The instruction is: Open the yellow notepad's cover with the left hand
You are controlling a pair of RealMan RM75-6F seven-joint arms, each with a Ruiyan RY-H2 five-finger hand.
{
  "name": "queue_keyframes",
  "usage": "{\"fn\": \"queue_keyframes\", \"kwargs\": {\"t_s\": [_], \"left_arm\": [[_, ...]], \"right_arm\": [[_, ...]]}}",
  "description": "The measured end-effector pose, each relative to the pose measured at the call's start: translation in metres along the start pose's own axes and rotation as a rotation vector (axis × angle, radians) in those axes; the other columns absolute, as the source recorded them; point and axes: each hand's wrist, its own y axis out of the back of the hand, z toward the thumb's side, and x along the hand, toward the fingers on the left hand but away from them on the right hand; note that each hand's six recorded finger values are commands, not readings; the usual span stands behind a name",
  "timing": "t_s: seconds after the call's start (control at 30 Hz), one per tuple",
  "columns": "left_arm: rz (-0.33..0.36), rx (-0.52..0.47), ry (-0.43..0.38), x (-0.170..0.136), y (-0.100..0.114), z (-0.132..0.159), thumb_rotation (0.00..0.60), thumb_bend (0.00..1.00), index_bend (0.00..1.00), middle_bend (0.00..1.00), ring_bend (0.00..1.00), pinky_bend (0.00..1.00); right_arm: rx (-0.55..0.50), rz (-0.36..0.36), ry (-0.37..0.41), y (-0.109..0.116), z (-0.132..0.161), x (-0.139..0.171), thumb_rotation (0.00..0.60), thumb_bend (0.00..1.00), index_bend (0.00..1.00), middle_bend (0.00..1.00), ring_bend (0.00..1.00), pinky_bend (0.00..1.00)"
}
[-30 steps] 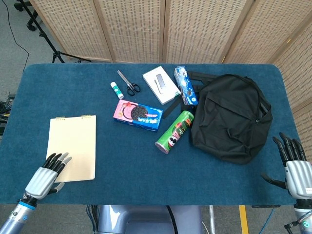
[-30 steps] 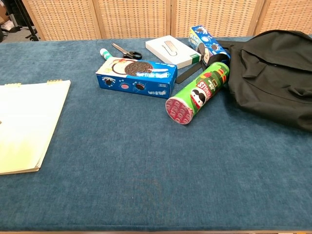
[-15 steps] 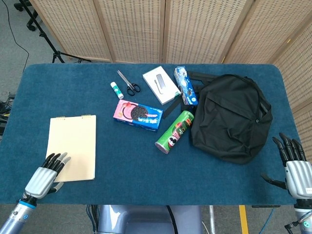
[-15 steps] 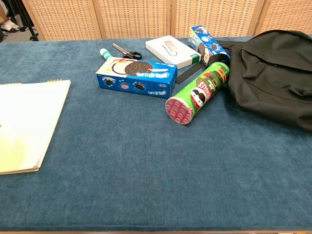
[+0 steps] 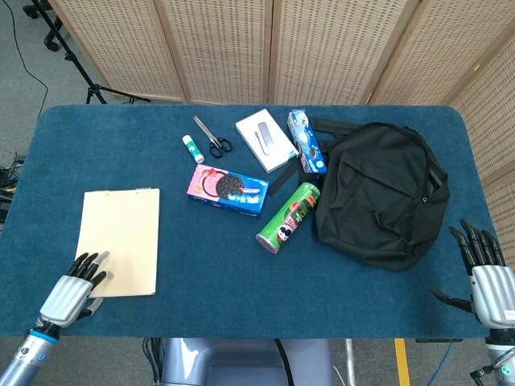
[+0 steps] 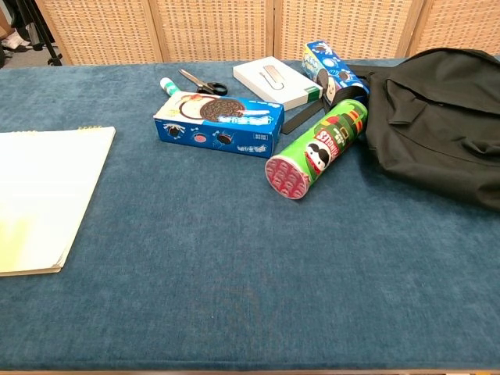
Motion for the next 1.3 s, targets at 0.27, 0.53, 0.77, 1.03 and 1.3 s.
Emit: {"fn": "queue_keyframes", "kwargs": {"t_s": [0.27, 0.53, 0.77, 1.03, 1.3], "left_arm": [[0.002, 0.002, 0.003, 0.0005, -0.0004, -0.0003, 0.6, 0.43, 0.61, 0.0, 0.0, 0.0], [0.007, 0.0, 0.004, 0.0007, 0.0, -0.0004, 0.6, 0.5, 0.72, 0.0, 0.0, 0.0], [0.008, -0.005, -0.001, 0.0003, 0.001, 0.0003, 0.6, 0.53, 0.77, 0.0, 0.0, 0.0], [-0.003, -0.004, -0.01, -0.001, 0.0011, 0.0015, 0.6, 0.63, 0.78, 0.0, 0.0, 0.0], [-0.005, -0.011, -0.017, -0.0023, 0.0033, 0.0033, 0.6, 0.66, 0.79, 0.0, 0.0, 0.0]], "right_arm": [[-0.005, 0.001, 0.001, 0.0006, -0.0002, 0.0002, 0.6, 0.13, 0.02, 0.0, 0.0, 0.0], [-0.008, 0.007, 0.001, 0.0001, -0.0003, 0.0006, 0.6, 0.13, 0.02, 0.0, 0.0, 0.0], [-0.011, 0.009, 0.002, -0.0001, -0.0004, 0.0007, 0.6, 0.13, 0.02, 0.0, 0.0, 0.0], [-0.012, 0.011, 0.001, -0.0003, -0.0007, 0.0007, 0.6, 0.13, 0.02, 0.0, 0.0, 0.0], [-0.011, 0.011, 0.0, -0.0003, -0.0012, 0.0008, 0.6, 0.13, 0.02, 0.0, 0.0, 0.0]]}}
